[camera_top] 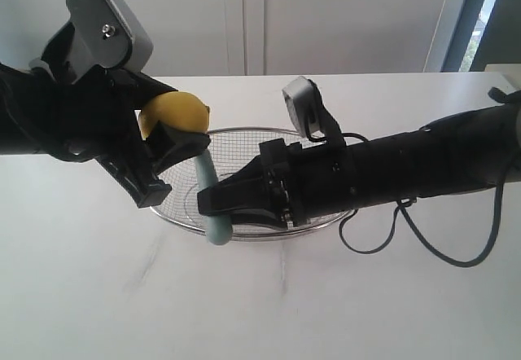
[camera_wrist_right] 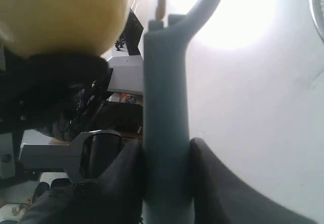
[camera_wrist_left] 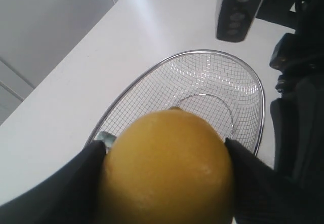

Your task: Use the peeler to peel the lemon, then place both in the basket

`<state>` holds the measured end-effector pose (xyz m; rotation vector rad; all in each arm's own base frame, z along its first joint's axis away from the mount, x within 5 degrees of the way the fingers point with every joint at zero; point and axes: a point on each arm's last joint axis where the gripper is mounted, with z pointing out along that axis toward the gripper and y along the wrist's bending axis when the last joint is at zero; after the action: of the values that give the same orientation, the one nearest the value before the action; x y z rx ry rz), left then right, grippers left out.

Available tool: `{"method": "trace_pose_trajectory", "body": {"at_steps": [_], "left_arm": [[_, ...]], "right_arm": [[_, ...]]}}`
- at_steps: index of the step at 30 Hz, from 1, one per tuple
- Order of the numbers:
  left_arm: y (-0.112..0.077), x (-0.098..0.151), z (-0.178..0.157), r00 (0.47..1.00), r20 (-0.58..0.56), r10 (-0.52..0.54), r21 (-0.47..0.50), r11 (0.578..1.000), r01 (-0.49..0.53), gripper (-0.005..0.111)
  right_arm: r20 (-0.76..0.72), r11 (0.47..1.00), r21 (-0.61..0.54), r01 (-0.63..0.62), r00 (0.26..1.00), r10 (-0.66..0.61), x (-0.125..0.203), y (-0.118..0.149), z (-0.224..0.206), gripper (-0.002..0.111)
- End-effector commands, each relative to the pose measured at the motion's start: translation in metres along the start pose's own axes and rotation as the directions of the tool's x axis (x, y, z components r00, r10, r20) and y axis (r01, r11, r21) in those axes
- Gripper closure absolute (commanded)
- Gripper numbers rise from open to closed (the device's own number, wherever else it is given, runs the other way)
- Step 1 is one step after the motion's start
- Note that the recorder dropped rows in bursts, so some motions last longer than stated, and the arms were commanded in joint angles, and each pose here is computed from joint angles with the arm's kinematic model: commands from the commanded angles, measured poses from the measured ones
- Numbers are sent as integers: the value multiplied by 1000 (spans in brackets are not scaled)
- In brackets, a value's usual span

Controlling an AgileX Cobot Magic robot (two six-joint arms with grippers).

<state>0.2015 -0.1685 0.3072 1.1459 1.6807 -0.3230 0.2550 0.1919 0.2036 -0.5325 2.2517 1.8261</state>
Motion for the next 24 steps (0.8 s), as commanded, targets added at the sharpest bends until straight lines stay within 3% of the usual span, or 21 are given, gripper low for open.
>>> {"method": "trace_pose_trajectory", "body": {"at_steps": [1,24], "left_arm": [[-1,-4,-4,1000,19,-11,6,1000,11,107],[-1,-4,-4,1000,18,-7,6,1000,7,107]], "right_arm": [[37,1000,-4,15,999,-15,-6,-1,-10,108],[111,990,67,126,985,-133,-15,31,-57,108]]}}
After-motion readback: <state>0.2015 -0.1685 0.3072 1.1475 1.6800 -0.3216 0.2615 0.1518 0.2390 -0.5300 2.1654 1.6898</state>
